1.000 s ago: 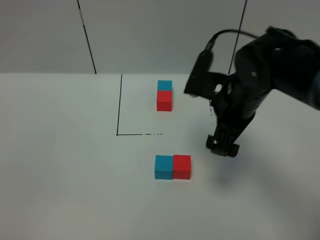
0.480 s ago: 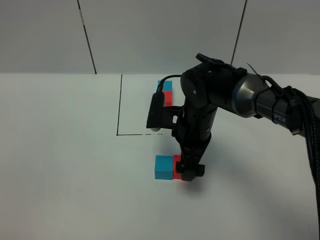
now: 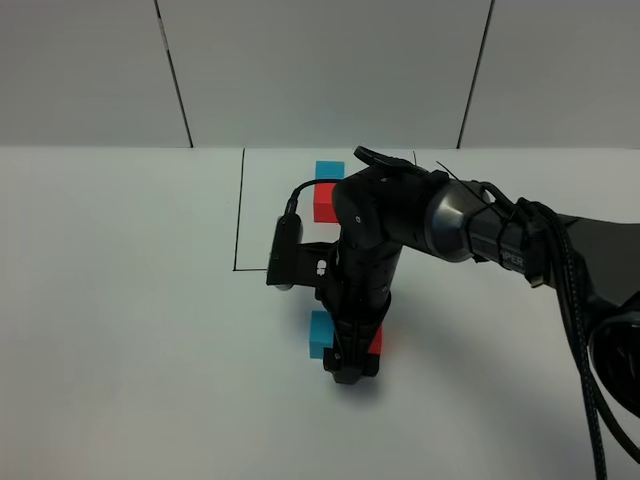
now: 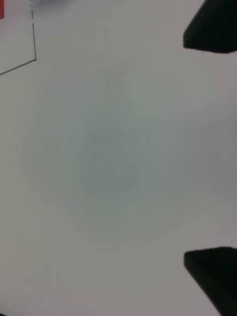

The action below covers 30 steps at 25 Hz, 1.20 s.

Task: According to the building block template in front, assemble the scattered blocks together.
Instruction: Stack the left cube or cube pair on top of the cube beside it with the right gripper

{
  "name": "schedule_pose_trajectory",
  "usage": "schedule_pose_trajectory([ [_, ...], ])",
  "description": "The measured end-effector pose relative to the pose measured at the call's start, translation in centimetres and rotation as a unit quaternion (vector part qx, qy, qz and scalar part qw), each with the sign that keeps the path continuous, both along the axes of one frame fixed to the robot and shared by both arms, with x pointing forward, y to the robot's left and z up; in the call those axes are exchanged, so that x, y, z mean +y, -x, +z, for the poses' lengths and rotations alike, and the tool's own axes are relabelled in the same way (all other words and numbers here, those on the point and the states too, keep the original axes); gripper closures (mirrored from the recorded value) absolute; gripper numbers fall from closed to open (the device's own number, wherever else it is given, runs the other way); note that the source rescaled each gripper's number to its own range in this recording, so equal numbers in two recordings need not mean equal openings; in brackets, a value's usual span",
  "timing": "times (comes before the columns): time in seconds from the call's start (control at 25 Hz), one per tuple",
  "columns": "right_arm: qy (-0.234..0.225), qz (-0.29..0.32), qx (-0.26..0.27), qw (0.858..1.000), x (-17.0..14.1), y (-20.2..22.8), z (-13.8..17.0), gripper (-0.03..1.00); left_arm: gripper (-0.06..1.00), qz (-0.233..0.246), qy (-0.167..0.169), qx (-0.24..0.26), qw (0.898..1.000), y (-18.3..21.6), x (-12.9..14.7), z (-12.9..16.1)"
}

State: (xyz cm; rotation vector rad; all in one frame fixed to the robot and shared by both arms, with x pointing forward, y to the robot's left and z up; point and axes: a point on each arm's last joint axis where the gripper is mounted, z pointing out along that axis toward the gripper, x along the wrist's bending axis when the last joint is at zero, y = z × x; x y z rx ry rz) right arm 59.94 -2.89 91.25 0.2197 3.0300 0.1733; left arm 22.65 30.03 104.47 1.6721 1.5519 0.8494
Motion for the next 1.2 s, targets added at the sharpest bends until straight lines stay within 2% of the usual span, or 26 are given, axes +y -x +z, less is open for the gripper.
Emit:
schedule_pose_trajectory([
  [0.64,-0.008,-0.007,0.007,1.0,0.4,-0.2,-1.8,-0.03,0.06,0.0,0.0,0.0,1.0,0.0,0.0,0.0],
  [0.72,-0.008,-0.007,0.007,1.0,0.4,-0.2,-1.8,0.0,0.06,0.0,0.0,0.0,1.0,0.0,0.0,0.0],
  [0.84,-0.009,-0.007,0.007,1.0,0.4,-0.2,-1.8,0.2,0.06,0.0,0.0,0.0,1.0,0.0,0.0,0.0],
  [0.96,-0.009,-0.012,0.007,1.0,0.4,-0.2,-1.8,0.52,0.06,0.0,0.0,0.0,1.0,0.0,0.0,0.0],
  [1.08,-0.008,-0.014,0.006,1.0,0.4,-0.2,-1.8,0.9,0.06,0.0,0.0,0.0,1.0,0.0,0.0,0.0],
  [1.12,-0.008,-0.015,0.007,1.0,0.4,-0.2,-1.8,0.95,0.06,0.0,0.0,0.0,1.0,0.0,0.0,0.0],
  [1.2,-0.009,-0.019,0.007,1.0,0.4,-0.2,-1.8,0.95,0.06,0.0,0.0,0.0,1.0,0.0,0.0,0.0],
])
